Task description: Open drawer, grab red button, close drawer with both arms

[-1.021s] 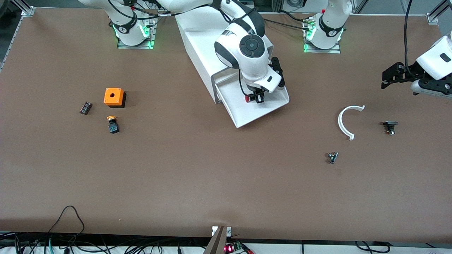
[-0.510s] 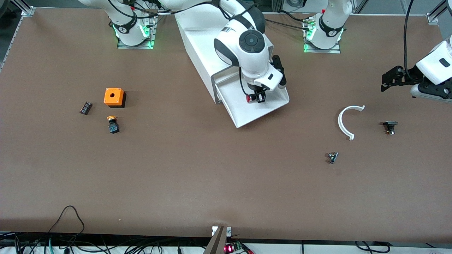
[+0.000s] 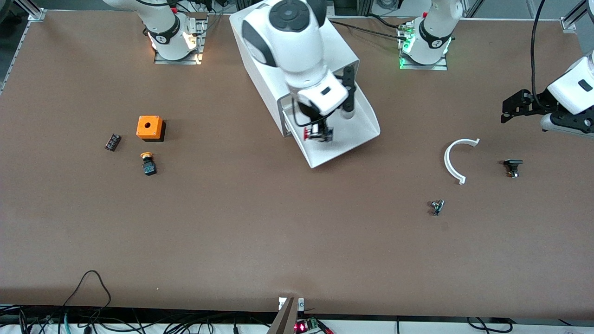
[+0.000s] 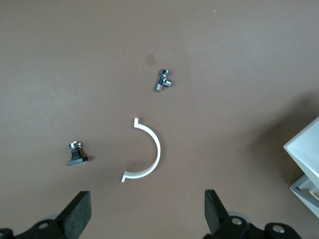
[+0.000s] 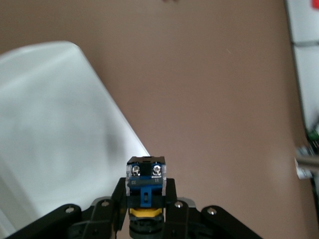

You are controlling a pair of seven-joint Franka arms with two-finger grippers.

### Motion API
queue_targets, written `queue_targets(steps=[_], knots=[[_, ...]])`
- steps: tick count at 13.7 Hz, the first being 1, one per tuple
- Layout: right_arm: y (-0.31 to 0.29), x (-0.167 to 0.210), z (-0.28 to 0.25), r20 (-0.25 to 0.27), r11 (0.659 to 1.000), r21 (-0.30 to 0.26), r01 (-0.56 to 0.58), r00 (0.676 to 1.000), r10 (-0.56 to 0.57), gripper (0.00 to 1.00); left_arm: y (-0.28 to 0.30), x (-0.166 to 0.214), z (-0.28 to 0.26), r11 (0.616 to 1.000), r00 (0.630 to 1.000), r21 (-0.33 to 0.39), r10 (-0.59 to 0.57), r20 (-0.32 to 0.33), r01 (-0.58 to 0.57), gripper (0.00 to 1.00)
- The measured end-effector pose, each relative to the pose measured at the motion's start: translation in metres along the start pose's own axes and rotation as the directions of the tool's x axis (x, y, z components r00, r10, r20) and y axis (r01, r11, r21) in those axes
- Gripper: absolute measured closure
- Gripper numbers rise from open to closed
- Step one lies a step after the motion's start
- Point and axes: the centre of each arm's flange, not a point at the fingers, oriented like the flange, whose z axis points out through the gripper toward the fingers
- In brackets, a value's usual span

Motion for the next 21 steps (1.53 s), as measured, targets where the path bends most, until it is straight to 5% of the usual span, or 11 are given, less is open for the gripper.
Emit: queue_targets(steps=[3,6,9,12,15,18,21], knots=[[0.056,-0.074,-0.001,0.056,0.973,-0.017,-0.230,0.971,0.231,0.67,0.011,0.017,0.024,0.996,0.996,-0.025,-0.089,0.007,0.089,0.00],[0.100,-0.159,0.000,0.090,0.905,-0.017,-0.425,0.901,0.425,0.67,0.077,0.049,0.096,0.974,0.975,-0.047,-0.219,0.028,0.220,0.00],[0.112,-0.234,0.021,0.170,0.757,-0.023,-0.653,0.743,0.647,0.67,0.158,0.065,0.189,0.953,0.955,-0.074,-0.294,0.028,0.295,0.00],[0.110,-0.307,0.051,0.262,0.564,-0.058,-0.824,0.533,0.805,0.67,0.198,0.067,0.253,0.926,0.930,-0.092,-0.364,0.050,0.367,0.00],[0.098,-0.374,0.076,0.349,0.482,-0.133,-0.866,0.414,0.841,0.67,0.232,0.064,0.282,0.916,0.920,-0.089,-0.385,0.079,0.391,0.00],[0.080,-0.418,0.107,0.351,0.442,-0.152,-0.884,0.370,0.860,0.67,0.272,0.041,0.302,0.896,0.897,-0.107,-0.410,0.167,0.430,0.00],[0.047,-0.445,0.150,0.288,0.433,-0.172,-0.885,0.375,0.881,0.67,0.309,0.015,0.315,0.906,0.899,-0.117,-0.375,0.227,0.407,0.00]])
